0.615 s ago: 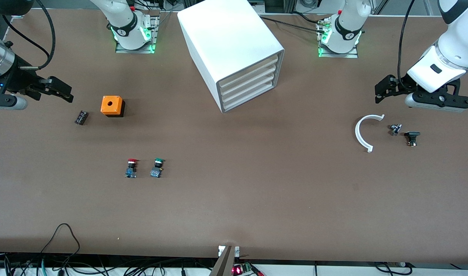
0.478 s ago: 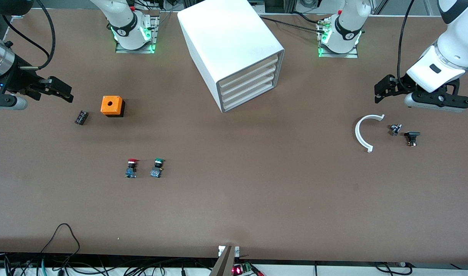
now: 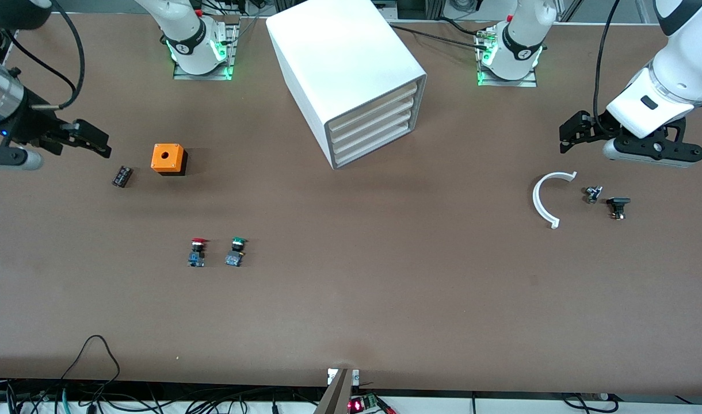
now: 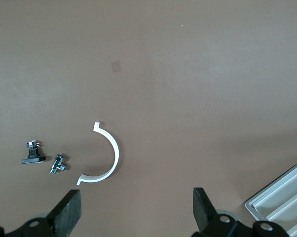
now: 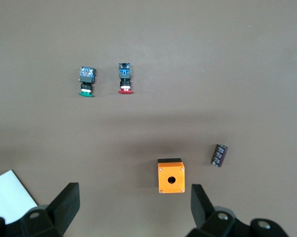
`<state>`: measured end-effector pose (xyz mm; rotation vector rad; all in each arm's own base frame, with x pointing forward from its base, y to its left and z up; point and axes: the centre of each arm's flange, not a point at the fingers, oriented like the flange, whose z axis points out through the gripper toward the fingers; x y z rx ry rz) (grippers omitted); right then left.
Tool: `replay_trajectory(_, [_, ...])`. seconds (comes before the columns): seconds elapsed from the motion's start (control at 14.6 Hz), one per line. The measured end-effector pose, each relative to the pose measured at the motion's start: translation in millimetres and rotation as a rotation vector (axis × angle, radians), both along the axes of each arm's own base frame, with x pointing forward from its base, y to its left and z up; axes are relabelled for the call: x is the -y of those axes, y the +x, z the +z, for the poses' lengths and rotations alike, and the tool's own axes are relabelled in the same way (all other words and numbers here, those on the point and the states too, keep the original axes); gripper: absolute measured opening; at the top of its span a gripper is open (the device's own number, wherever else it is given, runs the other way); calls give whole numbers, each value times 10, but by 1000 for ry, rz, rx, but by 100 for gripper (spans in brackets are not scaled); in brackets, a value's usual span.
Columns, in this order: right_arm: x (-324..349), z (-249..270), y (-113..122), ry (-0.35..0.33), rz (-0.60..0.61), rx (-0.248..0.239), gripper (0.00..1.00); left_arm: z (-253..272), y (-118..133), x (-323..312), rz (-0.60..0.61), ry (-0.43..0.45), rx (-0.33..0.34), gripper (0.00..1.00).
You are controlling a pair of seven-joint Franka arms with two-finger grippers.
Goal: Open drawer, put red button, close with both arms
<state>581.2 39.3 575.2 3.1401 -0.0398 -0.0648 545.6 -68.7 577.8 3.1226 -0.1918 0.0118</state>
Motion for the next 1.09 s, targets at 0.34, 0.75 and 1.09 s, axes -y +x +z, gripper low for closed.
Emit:
replay_trajectory(0.34, [-187, -514, 319, 12, 66, 26, 100, -17, -19, -11, 1, 2, -19, 100])
replay_trajectory(0.75, [-278, -1264, 548, 25, 75, 98, 100, -264, -176, 286, -35, -70, -205, 100])
replay_trajectory(1.09, [-293, -1995, 761, 36, 72, 96, 100, -879, -261, 723, -71, -275, -515, 100])
